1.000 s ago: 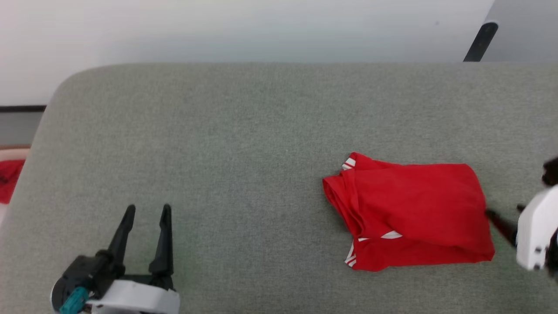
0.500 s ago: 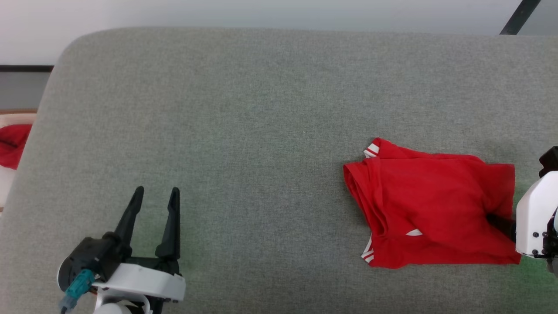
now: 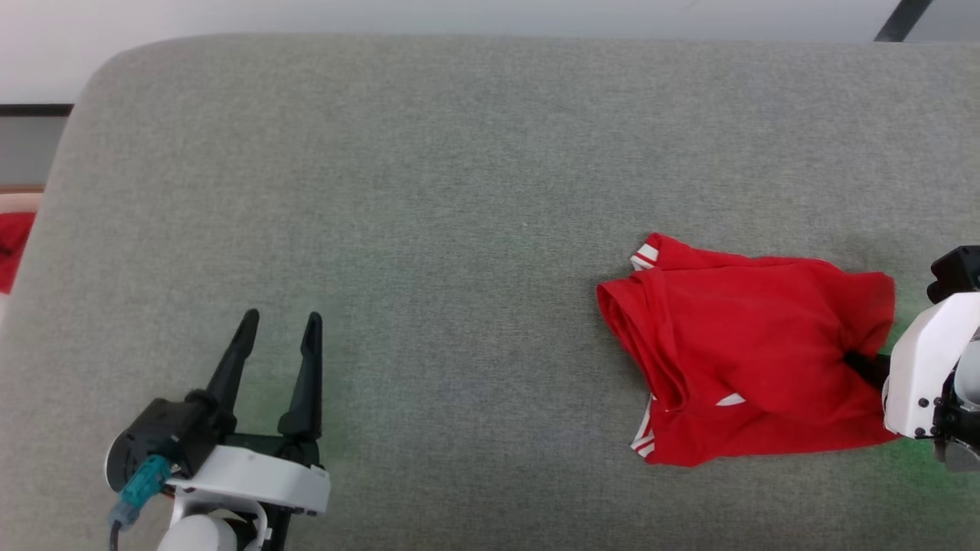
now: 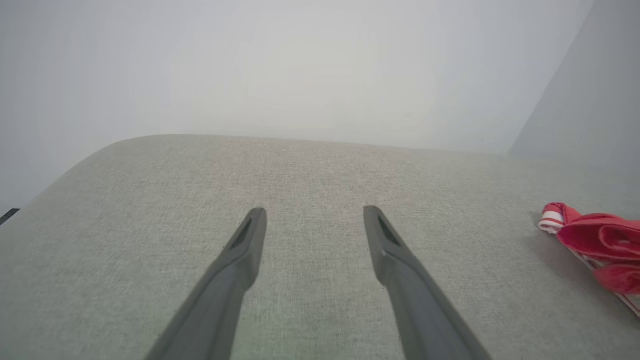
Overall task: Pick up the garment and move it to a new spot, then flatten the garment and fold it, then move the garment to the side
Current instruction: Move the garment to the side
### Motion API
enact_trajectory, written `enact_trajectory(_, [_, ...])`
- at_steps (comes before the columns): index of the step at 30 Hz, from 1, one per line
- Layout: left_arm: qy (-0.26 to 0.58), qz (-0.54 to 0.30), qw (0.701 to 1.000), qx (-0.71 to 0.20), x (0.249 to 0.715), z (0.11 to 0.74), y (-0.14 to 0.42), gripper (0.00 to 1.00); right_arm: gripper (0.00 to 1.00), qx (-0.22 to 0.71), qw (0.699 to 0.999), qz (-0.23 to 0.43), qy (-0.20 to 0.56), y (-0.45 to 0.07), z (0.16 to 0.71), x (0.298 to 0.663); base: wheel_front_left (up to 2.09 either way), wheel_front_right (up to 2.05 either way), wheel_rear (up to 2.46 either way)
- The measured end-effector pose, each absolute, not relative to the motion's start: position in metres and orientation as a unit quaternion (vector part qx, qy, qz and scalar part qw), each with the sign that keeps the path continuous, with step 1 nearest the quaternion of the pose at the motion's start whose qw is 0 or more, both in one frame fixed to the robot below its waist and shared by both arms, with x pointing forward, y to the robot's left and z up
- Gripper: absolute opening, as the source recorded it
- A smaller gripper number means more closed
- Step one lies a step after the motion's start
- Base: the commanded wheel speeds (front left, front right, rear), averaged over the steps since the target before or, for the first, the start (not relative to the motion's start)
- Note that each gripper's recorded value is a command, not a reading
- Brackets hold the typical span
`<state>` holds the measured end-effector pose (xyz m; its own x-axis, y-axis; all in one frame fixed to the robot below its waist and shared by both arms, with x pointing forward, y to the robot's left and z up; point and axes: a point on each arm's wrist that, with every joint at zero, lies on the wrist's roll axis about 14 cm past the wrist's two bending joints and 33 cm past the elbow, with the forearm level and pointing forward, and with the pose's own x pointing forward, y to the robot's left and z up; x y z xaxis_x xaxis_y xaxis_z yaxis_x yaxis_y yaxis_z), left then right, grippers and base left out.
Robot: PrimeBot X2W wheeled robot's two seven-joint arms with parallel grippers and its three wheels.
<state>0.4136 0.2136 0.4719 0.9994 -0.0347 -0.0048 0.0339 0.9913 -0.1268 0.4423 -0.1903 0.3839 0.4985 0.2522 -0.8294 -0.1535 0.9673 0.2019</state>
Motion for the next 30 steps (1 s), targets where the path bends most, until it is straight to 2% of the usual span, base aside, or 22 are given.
enact_trajectory(7, [0.003, -0.039, 0.997, -0.068, 0.422, 0.470, 0.199, 1.00, 0.00, 0.077, 0.887, 0.091, 0.446, -0.211, 0.396, 0.451, 0.00, 0.00, 0.00])
enact_trajectory(17, [0.003, -0.081, 0.995, -0.066, 0.441, 0.466, 0.175, 1.00, 0.00, 0.050, 0.919, -0.060, 0.388, -0.337, 0.434, 0.444, 0.00, 0.00, 0.00])
enact_trajectory(22, [0.003, -0.100, 0.993, -0.060, 0.452, 0.463, 0.167, 1.00, 0.00, 0.043, 0.933, -0.140, 0.329, -0.397, 0.467, 0.441, 0.00, 0.00, 0.00])
enact_trajectory(30, [0.004, -0.126, 0.991, -0.051, 0.468, 0.460, 0.157, 1.00, 0.00, -0.004, 0.931, -0.226, 0.286, -0.458, 0.489, 0.433, 0.00, 0.00, 0.00])
